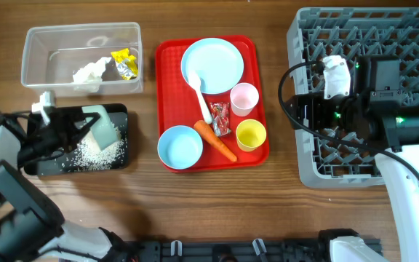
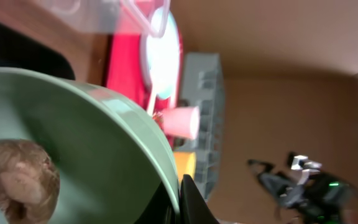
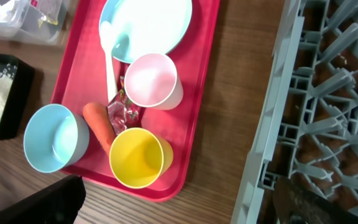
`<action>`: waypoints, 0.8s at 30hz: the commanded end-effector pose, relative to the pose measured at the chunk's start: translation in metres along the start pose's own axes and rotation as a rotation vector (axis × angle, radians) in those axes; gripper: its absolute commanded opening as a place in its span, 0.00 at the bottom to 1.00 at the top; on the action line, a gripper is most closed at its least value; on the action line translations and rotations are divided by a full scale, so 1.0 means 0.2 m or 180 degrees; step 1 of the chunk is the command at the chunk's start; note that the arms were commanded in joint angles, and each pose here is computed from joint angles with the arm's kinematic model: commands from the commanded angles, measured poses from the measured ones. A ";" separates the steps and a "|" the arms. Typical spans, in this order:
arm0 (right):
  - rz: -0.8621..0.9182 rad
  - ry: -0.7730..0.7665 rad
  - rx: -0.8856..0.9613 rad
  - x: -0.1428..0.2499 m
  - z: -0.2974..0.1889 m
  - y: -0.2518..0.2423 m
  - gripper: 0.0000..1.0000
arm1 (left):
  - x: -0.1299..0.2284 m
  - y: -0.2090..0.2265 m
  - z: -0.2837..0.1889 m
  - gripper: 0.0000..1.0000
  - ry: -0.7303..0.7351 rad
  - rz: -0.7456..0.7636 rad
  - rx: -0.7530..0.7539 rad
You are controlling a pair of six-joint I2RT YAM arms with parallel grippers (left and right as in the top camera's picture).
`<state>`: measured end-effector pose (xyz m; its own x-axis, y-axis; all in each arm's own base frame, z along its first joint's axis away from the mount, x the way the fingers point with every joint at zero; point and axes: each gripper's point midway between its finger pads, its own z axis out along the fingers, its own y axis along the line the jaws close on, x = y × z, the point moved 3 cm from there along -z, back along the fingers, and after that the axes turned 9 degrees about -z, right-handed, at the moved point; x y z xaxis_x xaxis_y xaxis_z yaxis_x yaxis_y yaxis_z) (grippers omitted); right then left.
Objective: Sort waste into correct bins and load items into the dishwasher rack
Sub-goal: 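Tip the green bowl, dumping the food scrap onto the black tray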
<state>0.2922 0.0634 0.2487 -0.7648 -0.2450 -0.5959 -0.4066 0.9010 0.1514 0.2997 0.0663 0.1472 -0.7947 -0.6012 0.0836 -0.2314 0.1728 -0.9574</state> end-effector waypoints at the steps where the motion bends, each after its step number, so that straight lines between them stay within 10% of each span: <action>1: -0.0078 0.0007 0.0015 -0.01 0.00 0.00 1.00 | -0.07 -0.04 -0.04 0.04 -0.0182 -0.0026 0.0746; 17: -0.0089 -0.0033 0.0024 -0.03 0.00 0.00 1.00 | -0.05 -0.20 0.01 0.04 -0.0056 0.0283 0.0857; 24: -0.0083 -0.0039 0.0024 -0.03 0.00 -0.01 1.00 | 0.10 -0.46 0.41 0.04 0.0605 0.1519 -0.0815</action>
<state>0.2930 0.0634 0.2493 -0.7621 -0.2449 -0.5994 -0.4073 0.9009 0.1498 0.3380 0.0112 0.2064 -0.8965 -0.4035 -0.1829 0.0643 0.2899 -0.9549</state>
